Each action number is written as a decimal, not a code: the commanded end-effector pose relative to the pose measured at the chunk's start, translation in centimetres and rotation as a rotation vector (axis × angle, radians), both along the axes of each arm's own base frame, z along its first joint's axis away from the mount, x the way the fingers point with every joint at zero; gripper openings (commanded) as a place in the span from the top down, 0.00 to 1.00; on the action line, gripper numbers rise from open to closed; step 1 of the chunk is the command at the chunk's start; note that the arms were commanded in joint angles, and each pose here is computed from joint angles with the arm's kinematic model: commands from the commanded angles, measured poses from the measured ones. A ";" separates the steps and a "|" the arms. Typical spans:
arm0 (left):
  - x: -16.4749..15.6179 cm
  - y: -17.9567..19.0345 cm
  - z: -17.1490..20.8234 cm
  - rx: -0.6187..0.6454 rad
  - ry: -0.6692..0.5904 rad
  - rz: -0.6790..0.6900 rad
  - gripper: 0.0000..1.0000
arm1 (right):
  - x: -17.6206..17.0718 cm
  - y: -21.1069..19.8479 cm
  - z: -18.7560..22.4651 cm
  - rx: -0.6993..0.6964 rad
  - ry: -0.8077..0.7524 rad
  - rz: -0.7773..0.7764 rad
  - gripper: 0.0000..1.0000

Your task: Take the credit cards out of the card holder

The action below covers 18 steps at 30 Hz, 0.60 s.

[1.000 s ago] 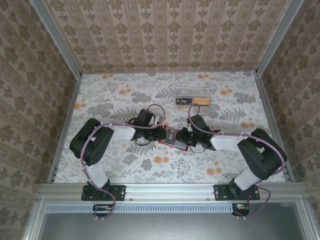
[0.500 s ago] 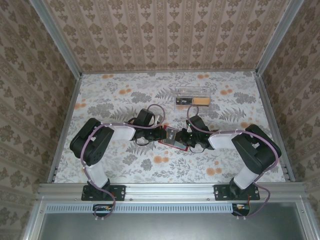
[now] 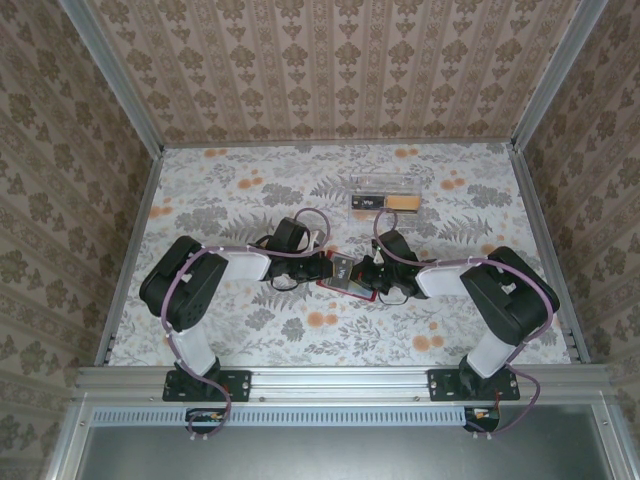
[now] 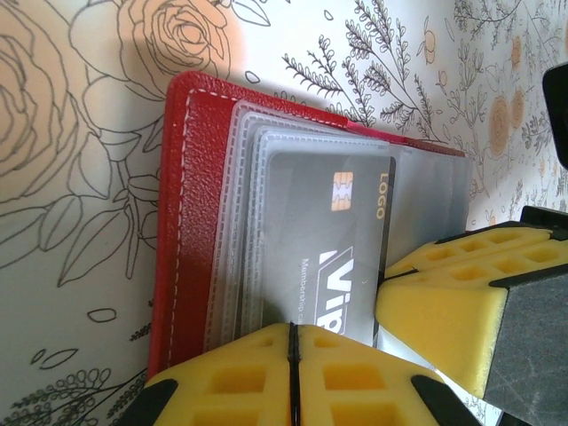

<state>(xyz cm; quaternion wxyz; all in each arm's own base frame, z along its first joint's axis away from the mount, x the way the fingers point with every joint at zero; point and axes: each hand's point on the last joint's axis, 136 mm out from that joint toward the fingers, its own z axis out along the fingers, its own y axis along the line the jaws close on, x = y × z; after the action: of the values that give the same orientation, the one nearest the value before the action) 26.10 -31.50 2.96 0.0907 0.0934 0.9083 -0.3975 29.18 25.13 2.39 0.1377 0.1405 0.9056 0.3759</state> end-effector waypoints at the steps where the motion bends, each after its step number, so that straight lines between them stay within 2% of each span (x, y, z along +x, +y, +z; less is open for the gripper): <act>1: -0.6 1.0 -1.6 0.060 0.044 0.015 0.90 | -0.1 -0.3 -0.6 0.008 0.017 -0.013 1.00; 18: 0.2 2.2 -1.5 0.074 0.048 0.052 0.90 | -1.4 -4.6 0.4 0.018 0.008 -0.072 1.00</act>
<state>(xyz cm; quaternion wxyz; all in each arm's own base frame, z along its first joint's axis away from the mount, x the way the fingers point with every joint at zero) 26.75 -30.77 2.80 0.0937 0.0811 0.9115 -0.3923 28.82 21.36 3.01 0.1558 0.1737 0.8939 0.3827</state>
